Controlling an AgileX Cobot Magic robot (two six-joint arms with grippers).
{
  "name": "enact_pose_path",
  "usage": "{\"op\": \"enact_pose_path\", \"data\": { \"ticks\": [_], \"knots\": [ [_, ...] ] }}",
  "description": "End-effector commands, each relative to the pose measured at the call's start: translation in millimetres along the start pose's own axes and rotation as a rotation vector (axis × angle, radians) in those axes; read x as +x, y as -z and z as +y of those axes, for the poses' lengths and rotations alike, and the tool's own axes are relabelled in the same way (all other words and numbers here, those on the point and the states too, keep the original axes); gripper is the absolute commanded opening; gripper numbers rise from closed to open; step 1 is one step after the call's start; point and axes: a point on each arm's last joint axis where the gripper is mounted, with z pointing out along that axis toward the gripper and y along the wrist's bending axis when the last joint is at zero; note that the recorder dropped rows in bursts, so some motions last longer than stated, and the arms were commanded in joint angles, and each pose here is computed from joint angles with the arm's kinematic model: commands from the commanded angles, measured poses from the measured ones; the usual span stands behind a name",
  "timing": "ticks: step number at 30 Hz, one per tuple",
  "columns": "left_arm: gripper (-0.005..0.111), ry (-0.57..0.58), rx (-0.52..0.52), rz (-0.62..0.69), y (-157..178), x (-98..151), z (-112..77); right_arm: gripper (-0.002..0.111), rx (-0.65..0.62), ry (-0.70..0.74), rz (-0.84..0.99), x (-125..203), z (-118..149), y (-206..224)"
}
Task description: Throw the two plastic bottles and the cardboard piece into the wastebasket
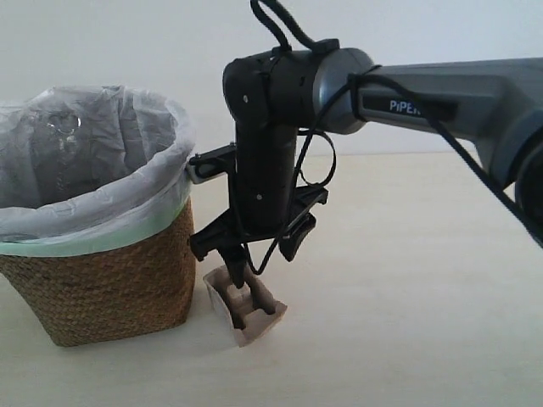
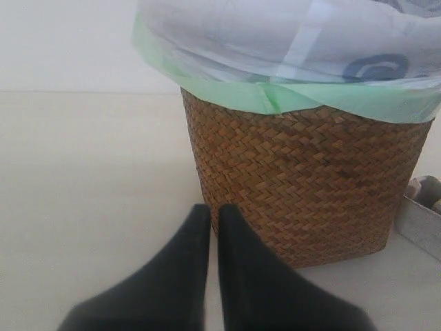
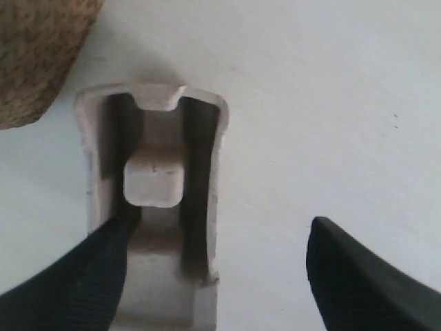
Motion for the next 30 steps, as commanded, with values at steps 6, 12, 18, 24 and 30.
{"op": "enact_pose_path", "data": {
  "ticks": [6,12,18,24,30],
  "knots": [
    [0.004,0.001,-0.004,-0.005,-0.1,0.6,0.3,0.065,0.012,0.064,0.023,-0.7,-1.3,-10.9],
    [0.004,0.001,-0.004,-0.005,-0.1,0.6,0.3,0.065,0.012,0.085,0.023,-0.7,-1.4,-10.9],
    [0.004,0.001,-0.004,-0.005,-0.1,0.6,0.3,0.065,-0.023,0.052,0.024,-0.5,1.8,-10.8],
    [0.004,0.001,-0.004,-0.005,-0.1,0.6,0.3,0.065,-0.031,-0.006,0.023,-0.6,2.7,-10.8],
    [0.004,0.001,-0.004,-0.005,-0.1,0.6,0.3,0.065,-0.038,-0.015,0.020,-1.1,3.3,-11.8]
  ]
}}
